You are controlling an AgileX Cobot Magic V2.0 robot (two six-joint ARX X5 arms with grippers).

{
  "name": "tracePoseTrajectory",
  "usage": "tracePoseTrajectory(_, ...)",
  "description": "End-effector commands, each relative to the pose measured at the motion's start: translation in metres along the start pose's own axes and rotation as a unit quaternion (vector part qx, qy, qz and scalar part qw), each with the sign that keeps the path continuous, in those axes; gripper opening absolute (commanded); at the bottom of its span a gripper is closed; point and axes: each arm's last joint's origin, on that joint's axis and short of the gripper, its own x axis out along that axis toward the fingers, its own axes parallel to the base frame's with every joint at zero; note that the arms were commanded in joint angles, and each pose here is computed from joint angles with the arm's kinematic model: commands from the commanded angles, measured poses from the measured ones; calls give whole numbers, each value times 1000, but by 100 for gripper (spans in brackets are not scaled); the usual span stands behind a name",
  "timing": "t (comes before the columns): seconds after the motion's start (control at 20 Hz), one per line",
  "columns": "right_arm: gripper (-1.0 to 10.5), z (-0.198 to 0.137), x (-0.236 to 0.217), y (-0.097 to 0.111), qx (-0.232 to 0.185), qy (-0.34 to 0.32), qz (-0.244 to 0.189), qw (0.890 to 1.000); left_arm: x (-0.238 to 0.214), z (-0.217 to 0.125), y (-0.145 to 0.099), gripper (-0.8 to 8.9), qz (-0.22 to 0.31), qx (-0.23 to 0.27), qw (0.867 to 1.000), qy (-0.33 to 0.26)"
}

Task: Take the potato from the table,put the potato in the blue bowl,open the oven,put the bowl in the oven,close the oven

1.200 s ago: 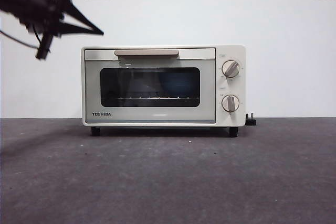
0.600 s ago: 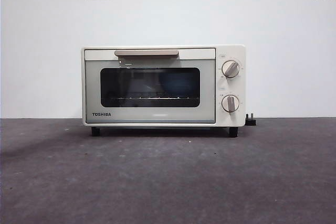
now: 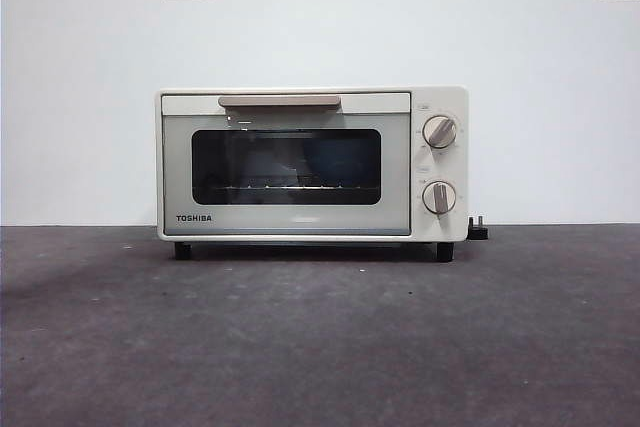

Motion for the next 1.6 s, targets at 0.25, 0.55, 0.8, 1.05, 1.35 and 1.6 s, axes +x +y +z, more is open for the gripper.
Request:
tracePoseTrajectory(0.25,1,-2,1,-1,-4,6,-5,1000,-24,-20,2,-4,146,235,961,18)
tracePoseTrajectory(0.55,1,-2,1,-1,-4,6,-5,1000,-28,-102,27,-4,190,271,935,-130)
tracePoseTrajectory(0.8,1,-2,1,-1,-4,6,-5,1000,-12,-206,67,-4,226,179,948,-137)
tracePoseTrajectory(1.05,1,-2,1,-1,-4,6,-5,1000,-1,-259,85,-4,240,124,955,-119)
tracePoseTrajectory(1.35,1,-2,1,-1,-4,6,-5,1000,5,-289,95,-4,269,96,956,-62)
tracePoseTrajectory(1.6,1,-2,1,-1,-4,6,-5,1000,6,-289,95,-4,285,106,951,-59)
